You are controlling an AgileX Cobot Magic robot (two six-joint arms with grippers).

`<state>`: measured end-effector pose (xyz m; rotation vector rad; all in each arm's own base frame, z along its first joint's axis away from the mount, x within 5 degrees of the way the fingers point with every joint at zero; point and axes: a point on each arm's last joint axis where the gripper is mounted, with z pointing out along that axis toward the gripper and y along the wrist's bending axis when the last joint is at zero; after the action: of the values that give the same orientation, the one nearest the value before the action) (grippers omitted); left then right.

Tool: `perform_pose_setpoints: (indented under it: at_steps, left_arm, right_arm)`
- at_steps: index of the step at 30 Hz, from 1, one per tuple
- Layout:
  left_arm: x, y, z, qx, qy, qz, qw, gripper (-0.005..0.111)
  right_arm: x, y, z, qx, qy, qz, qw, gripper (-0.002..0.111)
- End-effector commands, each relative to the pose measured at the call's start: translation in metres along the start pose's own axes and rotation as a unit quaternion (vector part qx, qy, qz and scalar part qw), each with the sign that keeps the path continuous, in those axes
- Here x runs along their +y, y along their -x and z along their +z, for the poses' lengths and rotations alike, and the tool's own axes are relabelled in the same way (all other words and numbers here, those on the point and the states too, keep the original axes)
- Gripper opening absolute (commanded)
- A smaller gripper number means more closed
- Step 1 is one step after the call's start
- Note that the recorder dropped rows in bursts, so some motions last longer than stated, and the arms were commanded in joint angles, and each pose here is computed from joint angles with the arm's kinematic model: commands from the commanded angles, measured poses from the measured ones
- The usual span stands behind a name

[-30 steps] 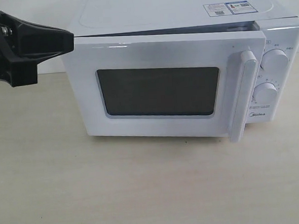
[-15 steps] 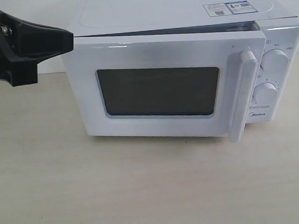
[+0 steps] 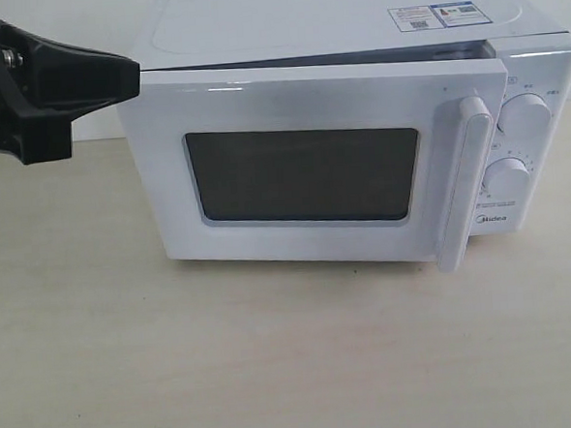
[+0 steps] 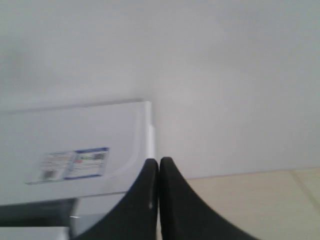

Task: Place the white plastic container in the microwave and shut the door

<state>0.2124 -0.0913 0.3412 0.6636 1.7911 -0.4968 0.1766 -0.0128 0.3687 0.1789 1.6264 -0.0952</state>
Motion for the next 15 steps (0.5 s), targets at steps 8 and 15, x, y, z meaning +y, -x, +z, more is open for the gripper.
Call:
perform_pose_setpoints:
  at_steps: [8, 15]
  left_arm:
    - [-0.001, 0.0, -0.001, -0.001, 0.002, -0.003, 1.0, 0.004]
    - [-0.001, 0.0, -0.001, -0.001, 0.002, -0.003, 1.0, 0.004]
  right_arm:
    - [0.009, -0.024, -0.005, 0.189, 0.023, -0.014, 0.982, 0.0]
    - [0.054, -0.027, -0.018, 0.2, 0.175, -0.008, 0.964, 0.0]
